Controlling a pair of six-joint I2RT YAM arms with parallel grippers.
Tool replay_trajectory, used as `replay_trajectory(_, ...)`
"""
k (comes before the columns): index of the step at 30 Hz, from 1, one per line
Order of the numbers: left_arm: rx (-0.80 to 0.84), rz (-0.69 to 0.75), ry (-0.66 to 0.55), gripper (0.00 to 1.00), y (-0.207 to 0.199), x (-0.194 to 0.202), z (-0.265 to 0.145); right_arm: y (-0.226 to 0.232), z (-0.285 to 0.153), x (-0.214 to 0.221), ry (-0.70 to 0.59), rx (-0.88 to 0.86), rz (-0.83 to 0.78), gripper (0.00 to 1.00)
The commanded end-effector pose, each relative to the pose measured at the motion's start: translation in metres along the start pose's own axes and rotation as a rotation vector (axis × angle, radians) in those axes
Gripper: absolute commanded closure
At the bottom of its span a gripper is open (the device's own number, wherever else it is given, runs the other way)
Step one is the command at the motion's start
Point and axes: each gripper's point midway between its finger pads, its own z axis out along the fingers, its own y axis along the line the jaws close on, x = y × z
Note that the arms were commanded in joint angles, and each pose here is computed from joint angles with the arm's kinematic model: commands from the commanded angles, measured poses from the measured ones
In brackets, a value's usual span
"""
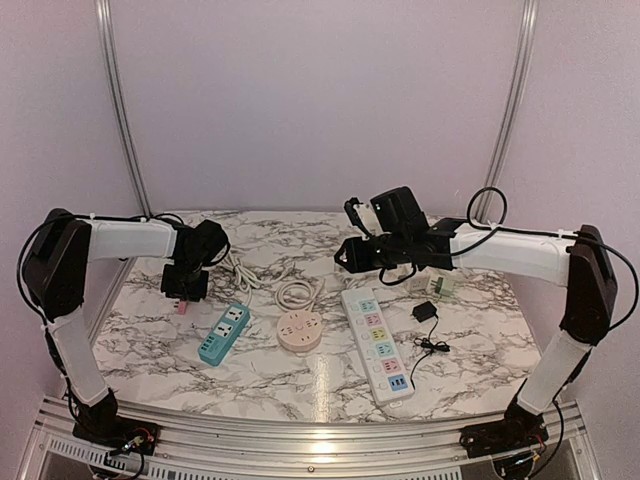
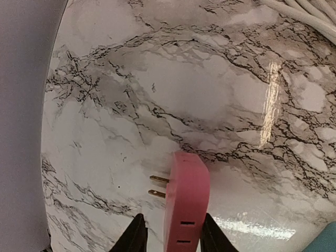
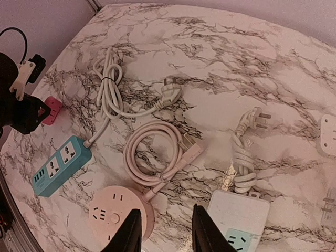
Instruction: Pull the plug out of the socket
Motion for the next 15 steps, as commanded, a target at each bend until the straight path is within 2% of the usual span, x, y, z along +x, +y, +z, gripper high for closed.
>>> replay_trajectory(1,-0.002,0.015,0.015,0.57,-0.003,0.000,0.001,0.002,-0.008,-0.009,-0.026,-0.007,-0.013,0.67)
replay_trajectory(4,0.019,0.015,0.013,0.37,-0.006,0.000,-0.001,0.002,-0.009,-0.010,-0.029,-0.007,-0.012,0.67)
replay_trajectory(6,0.041,0.012,0.003,0.28,-0.009,-0.002,-0.005,0.002,-0.010,-0.011,-0.033,-0.004,-0.013,0.67)
replay_trajectory(13,0.161,-0.024,-0.051,0.11,-0.021,-0.019,-0.029,-0.004,-0.013,-0.012,-0.037,0.028,-0.005,0.66)
replay_trajectory(14,0.182,-0.034,-0.063,0.03,-0.022,-0.022,-0.033,-0.004,-0.014,-0.012,-0.041,0.034,-0.006,0.64)
replay_trajectory(15,0.204,-0.042,-0.075,0.01,-0.024,-0.025,-0.039,-0.006,-0.015,-0.012,-0.042,0.040,-0.004,0.62)
